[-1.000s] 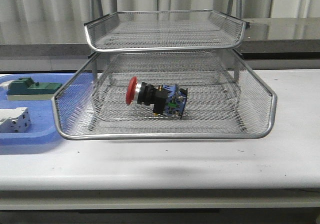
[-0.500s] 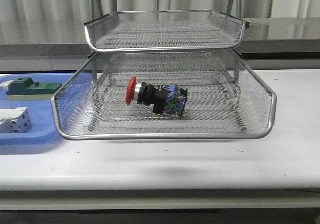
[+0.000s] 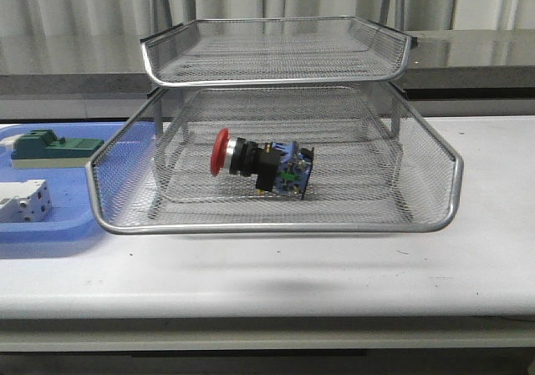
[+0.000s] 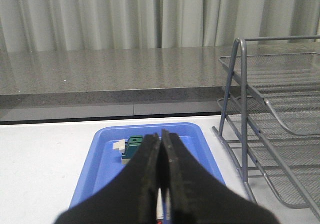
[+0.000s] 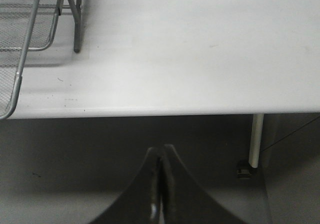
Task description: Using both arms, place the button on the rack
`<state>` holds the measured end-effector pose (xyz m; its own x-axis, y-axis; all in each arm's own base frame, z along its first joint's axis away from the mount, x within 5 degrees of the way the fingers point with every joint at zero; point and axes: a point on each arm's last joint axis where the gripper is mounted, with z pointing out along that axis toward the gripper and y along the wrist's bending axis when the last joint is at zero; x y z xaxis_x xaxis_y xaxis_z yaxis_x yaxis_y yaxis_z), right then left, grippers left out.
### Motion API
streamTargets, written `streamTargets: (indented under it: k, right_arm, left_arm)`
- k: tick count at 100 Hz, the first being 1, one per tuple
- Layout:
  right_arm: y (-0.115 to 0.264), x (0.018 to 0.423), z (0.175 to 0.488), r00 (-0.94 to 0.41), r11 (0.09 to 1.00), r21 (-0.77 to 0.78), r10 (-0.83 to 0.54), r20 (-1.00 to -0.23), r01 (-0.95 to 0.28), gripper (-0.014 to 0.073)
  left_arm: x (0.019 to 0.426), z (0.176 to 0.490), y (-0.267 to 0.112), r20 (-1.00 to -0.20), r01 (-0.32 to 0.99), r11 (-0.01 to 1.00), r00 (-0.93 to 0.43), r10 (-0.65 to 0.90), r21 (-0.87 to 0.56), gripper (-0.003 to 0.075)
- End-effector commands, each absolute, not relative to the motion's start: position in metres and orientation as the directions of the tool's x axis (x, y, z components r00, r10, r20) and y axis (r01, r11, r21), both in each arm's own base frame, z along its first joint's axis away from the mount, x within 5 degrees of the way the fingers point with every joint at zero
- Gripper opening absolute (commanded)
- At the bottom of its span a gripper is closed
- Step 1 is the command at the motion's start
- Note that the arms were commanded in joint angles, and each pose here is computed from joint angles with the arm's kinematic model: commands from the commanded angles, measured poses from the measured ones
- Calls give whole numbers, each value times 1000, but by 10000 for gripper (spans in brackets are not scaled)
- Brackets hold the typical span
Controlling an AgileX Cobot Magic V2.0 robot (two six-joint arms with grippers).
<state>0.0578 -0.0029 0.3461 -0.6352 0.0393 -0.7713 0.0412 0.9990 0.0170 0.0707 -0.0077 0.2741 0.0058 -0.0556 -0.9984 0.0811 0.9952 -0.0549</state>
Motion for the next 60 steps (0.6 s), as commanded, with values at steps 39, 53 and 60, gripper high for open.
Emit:
streamTargets:
  k: [39,53,60]
  right_arm:
    - [23,99,352,-671,956,289,183,-718,-50,-68]
    - [35,130,338,-768,928,364,179,-615,-75,-68]
    - [40,144,330,-802,921,372,138,-581,-111,-68]
  left_arm:
    - [71,286,-4,-995,48,996,65,-79,-76,-20]
    - [71,286,-4,-995,48,996,65,-79,-76,-20]
    - [71,286,-4,-995,48,996,65,-79,-76,-20]
